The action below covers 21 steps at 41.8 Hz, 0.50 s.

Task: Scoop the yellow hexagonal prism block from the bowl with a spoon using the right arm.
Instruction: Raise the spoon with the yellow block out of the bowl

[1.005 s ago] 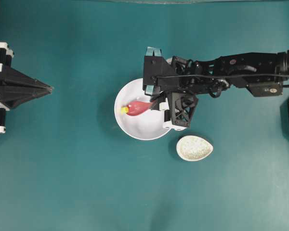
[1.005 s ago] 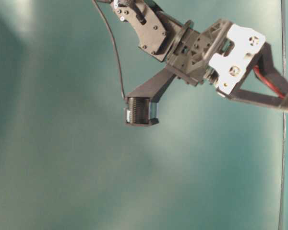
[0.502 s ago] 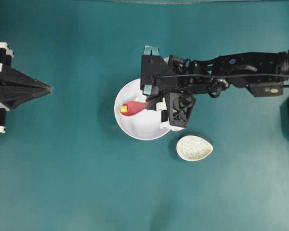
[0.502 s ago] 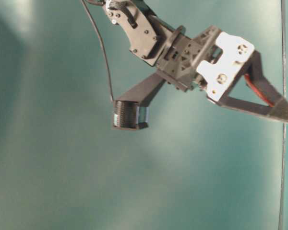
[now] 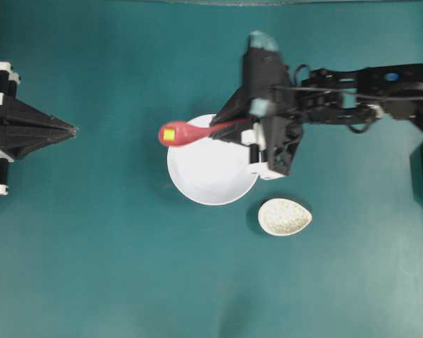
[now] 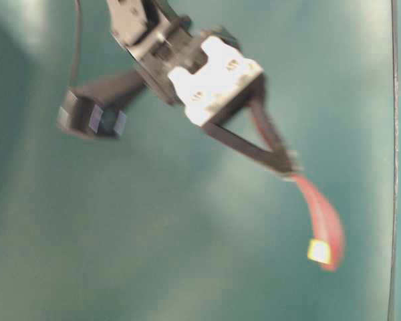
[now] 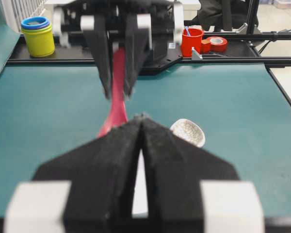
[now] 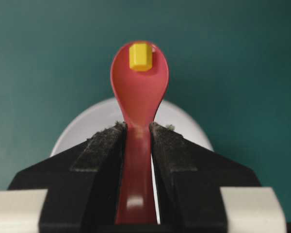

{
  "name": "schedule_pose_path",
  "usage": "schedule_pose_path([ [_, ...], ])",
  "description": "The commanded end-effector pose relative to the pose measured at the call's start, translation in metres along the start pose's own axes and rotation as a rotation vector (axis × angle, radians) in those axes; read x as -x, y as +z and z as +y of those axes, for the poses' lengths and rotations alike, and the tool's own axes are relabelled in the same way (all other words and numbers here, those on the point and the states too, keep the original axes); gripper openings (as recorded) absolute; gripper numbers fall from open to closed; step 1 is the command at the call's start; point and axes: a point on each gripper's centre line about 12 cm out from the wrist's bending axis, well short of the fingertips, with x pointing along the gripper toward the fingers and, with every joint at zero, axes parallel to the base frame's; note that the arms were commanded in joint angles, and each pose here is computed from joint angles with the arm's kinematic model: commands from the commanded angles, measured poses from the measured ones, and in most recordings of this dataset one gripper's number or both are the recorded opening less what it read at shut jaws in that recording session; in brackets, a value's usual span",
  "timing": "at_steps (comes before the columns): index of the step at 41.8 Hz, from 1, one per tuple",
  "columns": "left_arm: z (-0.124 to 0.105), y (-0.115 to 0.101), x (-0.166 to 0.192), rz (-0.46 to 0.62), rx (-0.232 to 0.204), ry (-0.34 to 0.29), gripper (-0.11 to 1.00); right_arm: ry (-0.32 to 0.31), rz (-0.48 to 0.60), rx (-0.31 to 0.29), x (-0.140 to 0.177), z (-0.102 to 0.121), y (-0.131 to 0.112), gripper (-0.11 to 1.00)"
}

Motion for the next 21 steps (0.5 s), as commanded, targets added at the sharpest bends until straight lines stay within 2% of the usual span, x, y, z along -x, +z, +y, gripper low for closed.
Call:
schedule_pose_path([
  [1, 0.0, 0.006, -0.002, -0.017, -0.003, 0.001, 0.0, -0.014, -0.12, 0.003, 0.025, 0.001, 0.018, 0.22],
  [12, 0.0, 0.007, -0.002, -0.021, -0.003, 0.001, 0.0, -0.054, -0.291, -0.011, 0.069, -0.003, 0.015, 0.22],
  [21, 0.0, 0.008, -0.002, -0.025, -0.001, 0.001, 0.0, -0.054, -0.32, -0.029, 0.084, -0.003, 0.012, 0.22],
])
